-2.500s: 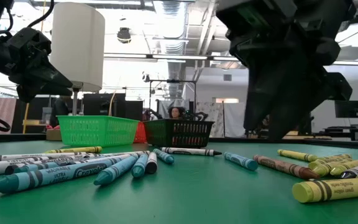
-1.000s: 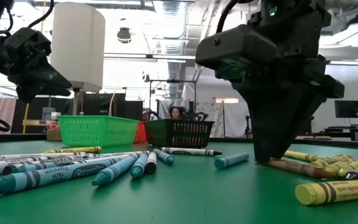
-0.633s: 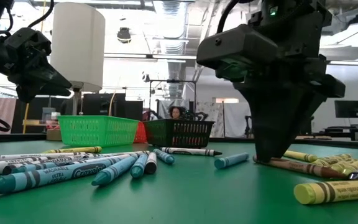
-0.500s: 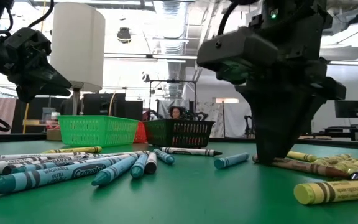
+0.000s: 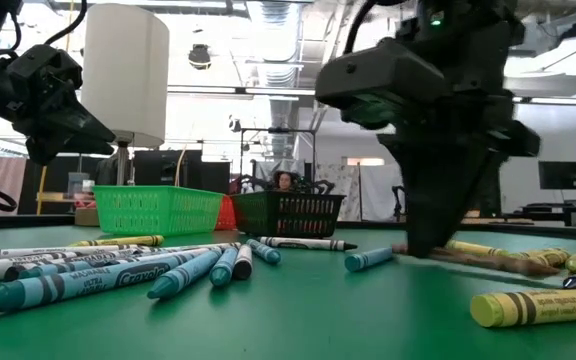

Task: Sort crayons
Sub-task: Put the brown crayon into the red bin, then put the yellow crayon into the green bin

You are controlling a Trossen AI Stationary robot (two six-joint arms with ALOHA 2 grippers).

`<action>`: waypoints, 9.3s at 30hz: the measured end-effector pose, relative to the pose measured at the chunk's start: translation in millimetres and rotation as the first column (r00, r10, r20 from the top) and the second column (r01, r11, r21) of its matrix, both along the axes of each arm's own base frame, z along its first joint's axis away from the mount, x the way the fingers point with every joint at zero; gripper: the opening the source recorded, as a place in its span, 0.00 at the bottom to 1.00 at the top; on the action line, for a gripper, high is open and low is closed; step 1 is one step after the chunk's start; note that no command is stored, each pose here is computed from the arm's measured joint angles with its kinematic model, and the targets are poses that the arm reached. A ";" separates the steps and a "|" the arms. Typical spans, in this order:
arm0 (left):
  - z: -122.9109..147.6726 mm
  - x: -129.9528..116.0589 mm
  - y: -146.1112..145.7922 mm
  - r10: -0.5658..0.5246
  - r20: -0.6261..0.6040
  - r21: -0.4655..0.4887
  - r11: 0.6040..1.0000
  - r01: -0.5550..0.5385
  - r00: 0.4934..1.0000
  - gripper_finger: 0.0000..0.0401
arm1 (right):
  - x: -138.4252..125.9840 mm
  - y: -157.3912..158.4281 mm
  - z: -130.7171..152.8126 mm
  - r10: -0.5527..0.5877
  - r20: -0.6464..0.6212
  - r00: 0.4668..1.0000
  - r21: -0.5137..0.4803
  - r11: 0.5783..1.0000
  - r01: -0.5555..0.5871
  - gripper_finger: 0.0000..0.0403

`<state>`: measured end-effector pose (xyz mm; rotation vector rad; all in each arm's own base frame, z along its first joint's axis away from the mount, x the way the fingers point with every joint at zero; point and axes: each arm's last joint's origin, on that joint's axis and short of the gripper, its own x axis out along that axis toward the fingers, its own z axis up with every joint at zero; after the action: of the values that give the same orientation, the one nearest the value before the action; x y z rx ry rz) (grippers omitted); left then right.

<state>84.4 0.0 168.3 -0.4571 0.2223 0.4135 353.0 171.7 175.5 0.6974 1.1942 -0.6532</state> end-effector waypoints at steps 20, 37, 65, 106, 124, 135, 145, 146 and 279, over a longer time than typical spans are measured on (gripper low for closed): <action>-0.3 0.0 -0.1 -0.003 -0.001 -0.001 1.000 0.003 1.000 0.34 | 32.9 -40.6 63.5 0.183 0.026 0.983 -0.171 0.969 -0.176 0.01; -0.7 -0.1 0.0 -0.001 -0.005 0.001 1.000 0.001 1.000 0.34 | 102.8 -142.6 102.1 0.396 0.346 0.851 -0.584 0.800 -0.135 0.00; -1.0 -0.1 1.0 0.030 -0.019 0.040 0.999 -0.029 0.999 0.34 | 142.9 -264.9 66.3 0.570 0.458 0.682 -0.859 0.481 0.176 0.00; -1.2 -0.2 1.2 0.040 -0.014 0.028 0.999 -0.040 0.999 0.34 | 138.8 -324.8 29.2 0.405 0.616 0.676 -0.699 0.676 0.233 0.00; -1.1 -0.1 1.0 0.033 -0.015 0.029 0.999 -0.033 0.999 0.34 | 147.7 -333.4 9.8 0.395 0.642 0.657 -0.666 0.712 0.222 0.00; -1.1 -0.1 1.0 0.034 -0.015 0.029 0.999 -0.033 0.999 0.34 | 145.4 -335.3 1.6 0.367 0.604 0.708 -0.656 0.733 0.180 0.05; -1.1 -0.1 1.0 0.035 -0.014 0.027 0.999 -0.034 0.999 0.34 | 145.1 -336.2 1.7 0.365 0.603 0.710 -0.658 0.730 0.184 0.20; -1.1 -0.1 1.1 0.035 -0.014 0.027 0.999 -0.035 0.999 0.34 | 145.0 -336.3 1.7 0.367 0.600 0.711 -0.661 0.728 0.182 0.21; -0.1 -0.6 2.7 0.130 0.037 -0.059 0.990 -0.128 0.991 0.34 | -59.5 -25.8 -31.9 -0.289 0.066 0.955 -0.092 0.951 0.294 0.21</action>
<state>83.8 2.7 168.2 -0.5367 0.1659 0.5248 293.5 145.9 143.6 0.8086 1.0108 -0.9309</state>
